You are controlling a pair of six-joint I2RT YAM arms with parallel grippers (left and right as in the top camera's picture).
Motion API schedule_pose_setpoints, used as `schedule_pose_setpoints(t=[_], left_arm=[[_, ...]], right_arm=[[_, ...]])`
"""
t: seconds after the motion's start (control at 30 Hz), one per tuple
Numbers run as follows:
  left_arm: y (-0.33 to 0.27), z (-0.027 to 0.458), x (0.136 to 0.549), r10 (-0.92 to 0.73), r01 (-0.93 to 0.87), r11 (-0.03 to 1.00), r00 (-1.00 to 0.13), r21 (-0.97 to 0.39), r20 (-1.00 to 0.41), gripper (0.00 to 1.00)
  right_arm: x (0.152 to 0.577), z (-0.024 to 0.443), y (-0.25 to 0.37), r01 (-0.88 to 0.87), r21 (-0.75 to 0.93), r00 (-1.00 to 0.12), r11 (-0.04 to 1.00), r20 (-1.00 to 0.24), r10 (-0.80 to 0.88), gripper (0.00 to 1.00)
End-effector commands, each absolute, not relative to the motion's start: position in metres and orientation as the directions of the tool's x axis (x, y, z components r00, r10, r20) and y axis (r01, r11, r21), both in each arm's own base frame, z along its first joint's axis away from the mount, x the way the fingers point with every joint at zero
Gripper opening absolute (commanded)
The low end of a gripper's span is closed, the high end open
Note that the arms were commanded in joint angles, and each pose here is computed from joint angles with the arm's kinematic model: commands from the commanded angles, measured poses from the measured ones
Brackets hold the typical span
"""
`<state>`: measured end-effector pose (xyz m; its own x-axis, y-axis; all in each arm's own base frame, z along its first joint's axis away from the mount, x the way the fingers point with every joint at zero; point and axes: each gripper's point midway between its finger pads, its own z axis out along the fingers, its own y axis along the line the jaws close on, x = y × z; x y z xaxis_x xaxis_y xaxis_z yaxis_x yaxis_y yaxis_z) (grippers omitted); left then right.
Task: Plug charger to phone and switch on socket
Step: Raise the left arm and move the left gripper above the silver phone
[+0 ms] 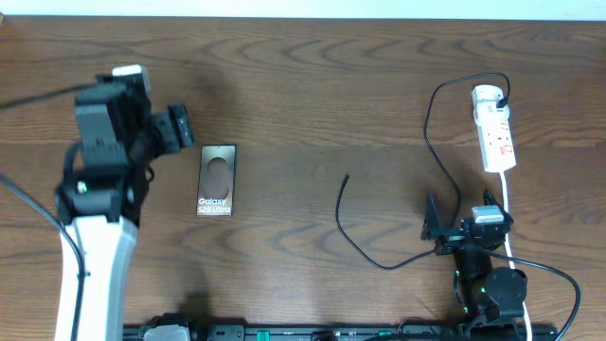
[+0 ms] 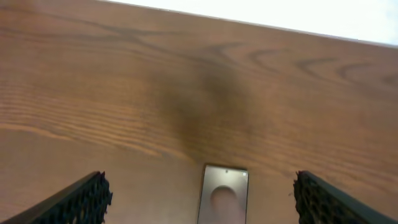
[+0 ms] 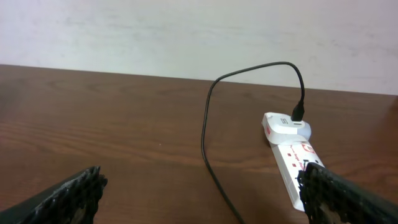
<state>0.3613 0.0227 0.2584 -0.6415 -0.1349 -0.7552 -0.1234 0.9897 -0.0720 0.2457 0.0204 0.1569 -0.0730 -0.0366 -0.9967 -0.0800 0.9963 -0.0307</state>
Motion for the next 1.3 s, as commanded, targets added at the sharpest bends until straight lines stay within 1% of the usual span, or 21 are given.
schedule_pose_setpoints(t=[0.0,0.1,0.23,0.4,0.5,0.67,0.77,1.07,1.27], left_arm=[[0.021,0.275,0.374,-0.073,-0.068,0.997,-0.668,-0.037,-0.741,0.89],[0.017,0.267,0.371,-0.075,-0.053,0.997,-0.741,-0.052,-0.668,0.9],[0.012,0.252,0.364,-0.079,-0.043,0.996,-0.792,-0.074,-0.605,0.9],[0.011,0.249,0.362,-0.081,-0.044,0.996,-0.799,-0.077,-0.596,0.9],[0.005,0.25,0.363,-0.091,-0.028,0.993,-0.8,-0.114,-0.594,0.9],[0.004,0.245,0.365,-0.053,0.003,0.996,-0.806,-0.094,-0.589,0.9],[0.005,0.232,0.368,-0.025,0.023,0.997,-0.831,-0.08,-0.555,0.9],[0.005,0.172,0.376,-0.035,0.003,0.995,-0.921,-0.098,-0.388,0.9],[0.004,0.144,0.374,-0.034,-0.003,0.995,-0.953,-0.104,-0.3,0.9]], right_arm=[[0.246,0.156,0.02,-0.076,-0.018,-0.074,0.997,-0.997,-0.023,0.99],[0.246,0.156,0.02,-0.076,-0.018,-0.074,0.997,-0.997,-0.023,0.99],[0.246,0.156,0.02,-0.076,-0.017,-0.074,0.997,-0.997,-0.023,0.99],[0.246,0.156,0.02,-0.076,-0.017,-0.074,0.997,-0.997,-0.023,0.99],[0.246,0.156,0.02,-0.076,-0.018,-0.074,0.997,-0.997,-0.023,0.99],[0.246,0.156,0.02,-0.076,-0.017,-0.074,0.997,-0.997,-0.023,0.99],[0.246,0.156,0.02,-0.076,-0.018,-0.074,0.997,-0.997,-0.023,0.99],[0.246,0.156,0.02,-0.076,-0.018,-0.074,0.997,-0.997,-0.023,0.99],[0.246,0.156,0.02,-0.076,-0.017,-0.074,0.997,-0.997,-0.023,0.99]])
